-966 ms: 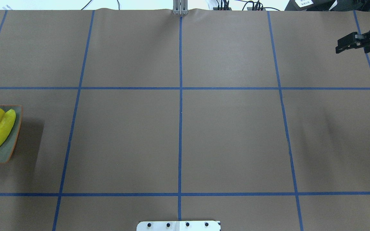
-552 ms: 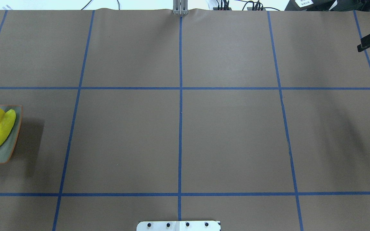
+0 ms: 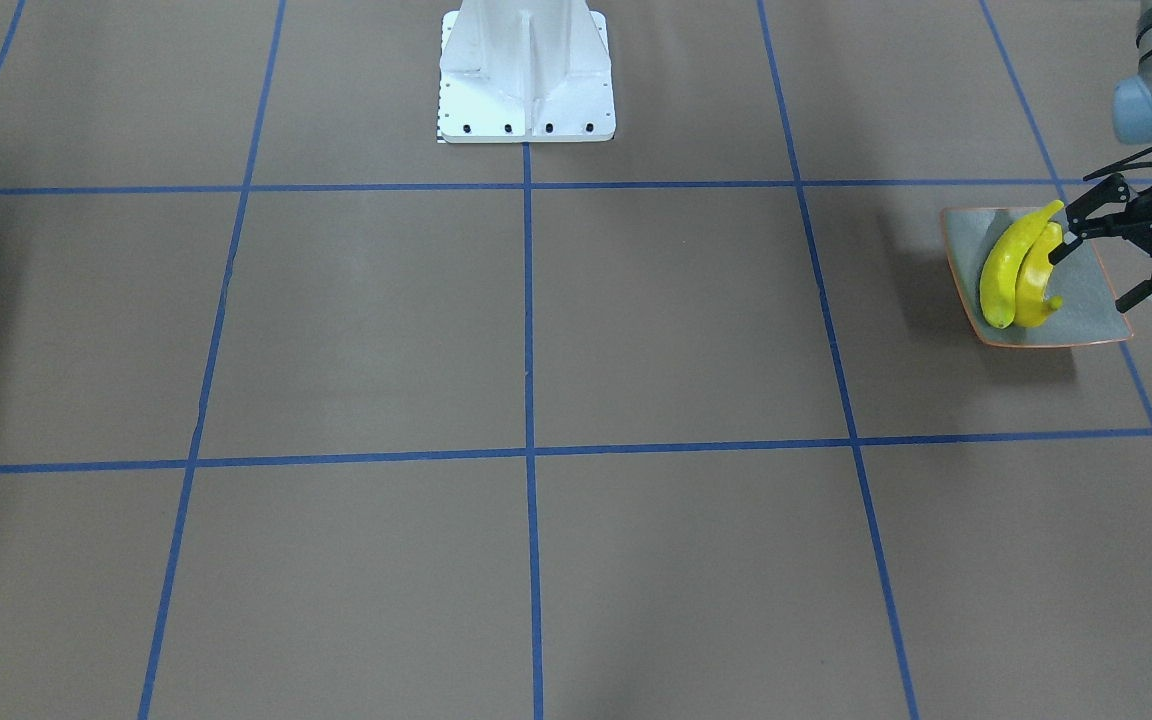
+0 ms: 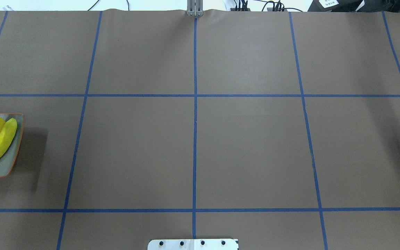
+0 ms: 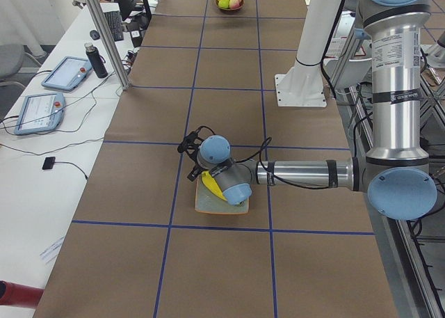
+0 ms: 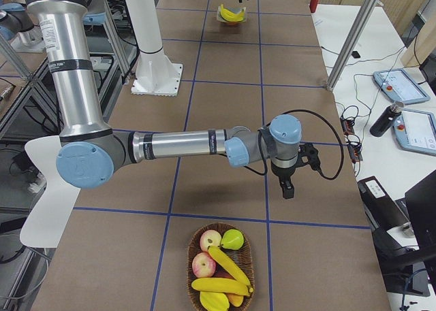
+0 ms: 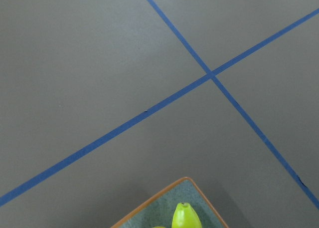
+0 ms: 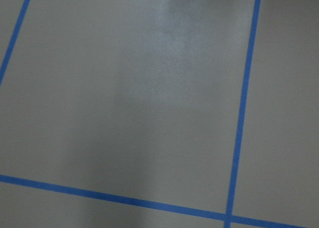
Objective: Transfer all bananas from basket to plate
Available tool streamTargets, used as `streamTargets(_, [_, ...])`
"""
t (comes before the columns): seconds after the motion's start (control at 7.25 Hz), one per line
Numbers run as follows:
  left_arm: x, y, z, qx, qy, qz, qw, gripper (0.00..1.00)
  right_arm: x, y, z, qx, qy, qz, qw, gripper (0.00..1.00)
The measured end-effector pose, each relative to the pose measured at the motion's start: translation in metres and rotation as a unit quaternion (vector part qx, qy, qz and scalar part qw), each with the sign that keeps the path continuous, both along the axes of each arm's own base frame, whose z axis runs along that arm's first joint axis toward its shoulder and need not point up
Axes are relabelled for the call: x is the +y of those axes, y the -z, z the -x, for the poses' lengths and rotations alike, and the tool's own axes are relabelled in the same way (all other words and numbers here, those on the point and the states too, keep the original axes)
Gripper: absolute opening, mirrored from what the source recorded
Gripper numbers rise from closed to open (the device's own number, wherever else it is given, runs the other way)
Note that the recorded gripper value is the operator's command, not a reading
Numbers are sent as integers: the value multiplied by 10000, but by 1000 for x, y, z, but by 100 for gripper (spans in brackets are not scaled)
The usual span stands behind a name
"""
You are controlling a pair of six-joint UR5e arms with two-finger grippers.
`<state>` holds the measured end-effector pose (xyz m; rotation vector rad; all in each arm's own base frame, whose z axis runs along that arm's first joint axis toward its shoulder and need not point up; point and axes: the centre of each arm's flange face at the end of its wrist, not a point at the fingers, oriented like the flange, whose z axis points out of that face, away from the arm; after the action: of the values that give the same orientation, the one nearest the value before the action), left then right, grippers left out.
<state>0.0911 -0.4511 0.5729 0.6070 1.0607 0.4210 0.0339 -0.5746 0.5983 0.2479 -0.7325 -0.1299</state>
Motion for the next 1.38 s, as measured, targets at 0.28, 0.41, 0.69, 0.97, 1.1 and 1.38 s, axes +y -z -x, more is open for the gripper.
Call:
streamTargets(0.28, [-2, 3, -1, 11, 0, -35, 10000, 100, 25, -61, -42, -91, 247, 45, 9996, 100])
streamTargets(0.41, [-2, 3, 0, 16, 3, -49, 10000, 100, 42, -95, -59, -153, 389, 77, 9991, 100])
streamTargets(0.69, [-2, 3, 0, 18, 10, -65, 10000, 100, 85, -146, -85, -170, 499, 167, 9985, 100])
streamTargets(0.97, [-2, 3, 0, 19, 12, -72, 10000, 100, 125, -194, -118, -139, 443, 330, 9984, 99])
streamTargets(1.1, [-2, 4, 0, 22, 13, -80, 10000, 100, 138, -215, -128, -44, 392, 512, 9979, 98])
streamTargets(1.38, [-1, 5, 1, 25, 17, -90, 10000, 100, 155, -241, -135, 134, 218, 803, 9964, 97])
